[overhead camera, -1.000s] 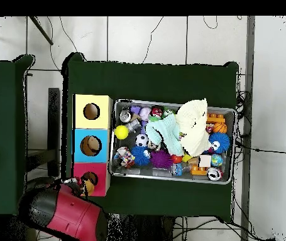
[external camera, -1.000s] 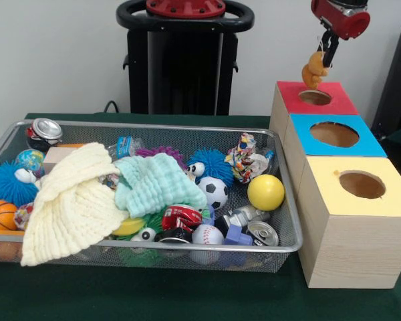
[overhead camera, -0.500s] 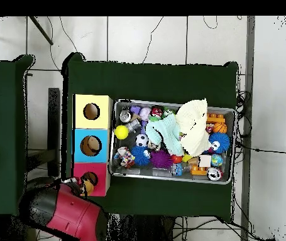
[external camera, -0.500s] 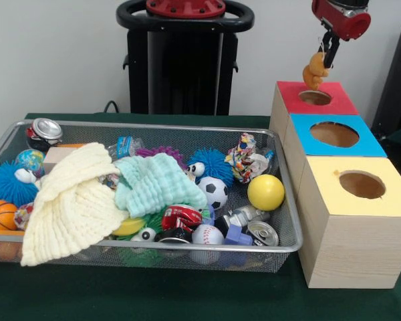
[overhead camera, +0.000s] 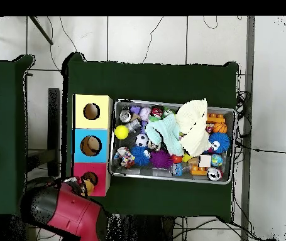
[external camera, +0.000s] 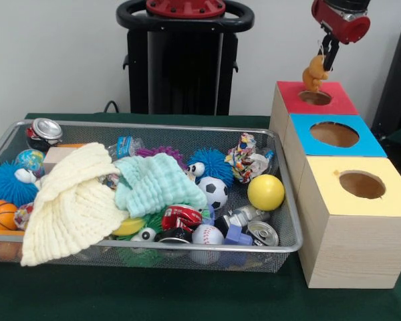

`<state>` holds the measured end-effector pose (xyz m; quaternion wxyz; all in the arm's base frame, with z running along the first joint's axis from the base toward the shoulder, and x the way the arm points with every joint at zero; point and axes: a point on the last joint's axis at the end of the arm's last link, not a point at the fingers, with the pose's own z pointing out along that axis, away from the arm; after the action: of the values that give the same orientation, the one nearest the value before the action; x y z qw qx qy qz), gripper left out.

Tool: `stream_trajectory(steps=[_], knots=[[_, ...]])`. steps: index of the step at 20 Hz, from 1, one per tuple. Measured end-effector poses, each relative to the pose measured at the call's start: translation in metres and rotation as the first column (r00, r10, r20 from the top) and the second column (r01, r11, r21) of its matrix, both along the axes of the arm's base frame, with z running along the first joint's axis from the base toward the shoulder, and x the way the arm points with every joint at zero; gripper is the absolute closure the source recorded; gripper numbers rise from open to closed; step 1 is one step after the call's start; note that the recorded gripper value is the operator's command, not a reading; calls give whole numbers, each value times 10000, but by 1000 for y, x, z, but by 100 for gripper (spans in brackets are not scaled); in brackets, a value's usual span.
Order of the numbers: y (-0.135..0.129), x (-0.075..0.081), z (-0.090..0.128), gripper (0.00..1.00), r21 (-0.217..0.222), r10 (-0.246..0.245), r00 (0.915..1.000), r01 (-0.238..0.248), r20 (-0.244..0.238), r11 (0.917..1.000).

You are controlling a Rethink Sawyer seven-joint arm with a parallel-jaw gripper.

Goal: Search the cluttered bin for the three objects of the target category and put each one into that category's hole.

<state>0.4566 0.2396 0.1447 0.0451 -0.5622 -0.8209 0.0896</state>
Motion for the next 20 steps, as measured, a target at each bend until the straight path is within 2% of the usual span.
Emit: stream_trajectory(steps=[4,11,20], knots=[[-1,3,-3,100,-42,-2,9999,3,156,10000],[0,13,-6,100,-144,40,9972,-29,752,9999],[8,16,-17,100,-53,168,9951,-164,978,9999]])
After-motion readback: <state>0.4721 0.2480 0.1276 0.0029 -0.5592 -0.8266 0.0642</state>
